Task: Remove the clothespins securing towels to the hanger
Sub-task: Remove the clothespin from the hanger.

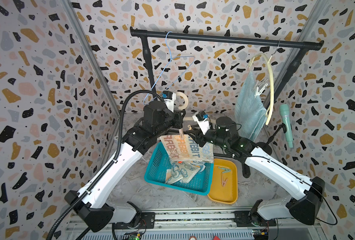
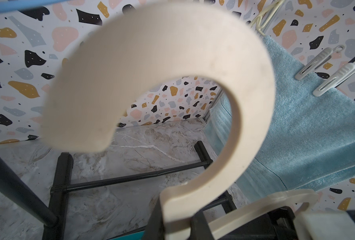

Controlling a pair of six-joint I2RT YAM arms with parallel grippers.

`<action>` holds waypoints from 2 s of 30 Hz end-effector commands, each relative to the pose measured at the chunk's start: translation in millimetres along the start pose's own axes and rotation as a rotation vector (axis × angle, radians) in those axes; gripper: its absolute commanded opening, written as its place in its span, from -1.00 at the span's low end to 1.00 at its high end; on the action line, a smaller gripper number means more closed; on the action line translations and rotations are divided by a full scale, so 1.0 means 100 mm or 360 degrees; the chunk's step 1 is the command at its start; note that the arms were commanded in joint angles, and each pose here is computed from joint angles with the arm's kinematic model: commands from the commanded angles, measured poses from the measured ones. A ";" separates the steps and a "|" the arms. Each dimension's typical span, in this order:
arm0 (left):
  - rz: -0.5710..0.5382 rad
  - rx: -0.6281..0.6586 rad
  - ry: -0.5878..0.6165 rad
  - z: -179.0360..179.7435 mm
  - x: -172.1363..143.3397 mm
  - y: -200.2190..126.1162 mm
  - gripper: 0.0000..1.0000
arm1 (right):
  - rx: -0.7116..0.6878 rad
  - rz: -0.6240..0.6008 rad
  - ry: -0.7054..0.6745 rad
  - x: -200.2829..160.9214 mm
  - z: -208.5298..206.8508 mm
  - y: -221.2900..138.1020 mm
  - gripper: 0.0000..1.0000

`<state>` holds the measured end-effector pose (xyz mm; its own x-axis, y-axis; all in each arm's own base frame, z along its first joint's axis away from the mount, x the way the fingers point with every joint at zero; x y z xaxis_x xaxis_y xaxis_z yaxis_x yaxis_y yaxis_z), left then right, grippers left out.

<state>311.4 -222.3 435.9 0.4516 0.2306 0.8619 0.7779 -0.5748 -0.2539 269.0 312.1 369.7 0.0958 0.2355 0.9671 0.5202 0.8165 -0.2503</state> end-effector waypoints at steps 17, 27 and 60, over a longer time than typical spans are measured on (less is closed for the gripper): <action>-0.0408 -0.0148 -0.0064 -0.21 0.51 -0.31 -1.00 | -0.0003 0.0133 -0.0024 -0.09 0.07 0.02 -0.06; -0.0433 -0.0227 -0.0052 -0.28 0.53 -0.34 -1.00 | 0.0006 0.0161 -0.0069 -0.07 0.13 0.09 -0.19; -0.0403 -0.0130 0.0026 -0.17 0.39 -0.26 -1.00 | 0.0047 0.0107 -0.0045 -0.07 0.13 0.05 -1.00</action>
<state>311.2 -217.2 434.7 0.3880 0.2521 0.8865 0.8080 -0.5558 -0.1956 268.7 323.8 367.8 0.0756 0.2988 0.9513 0.5189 0.8029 -0.2934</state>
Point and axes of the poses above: each gripper's point midway between its finger pads, its own y axis out along the fingers, its own z axis along the line the jaws close on, x = y × z, the point moved 4 cm from there along -y, back along the fingers, and after that the axes turned 5 degrees about -y, right-handed, at the moved point
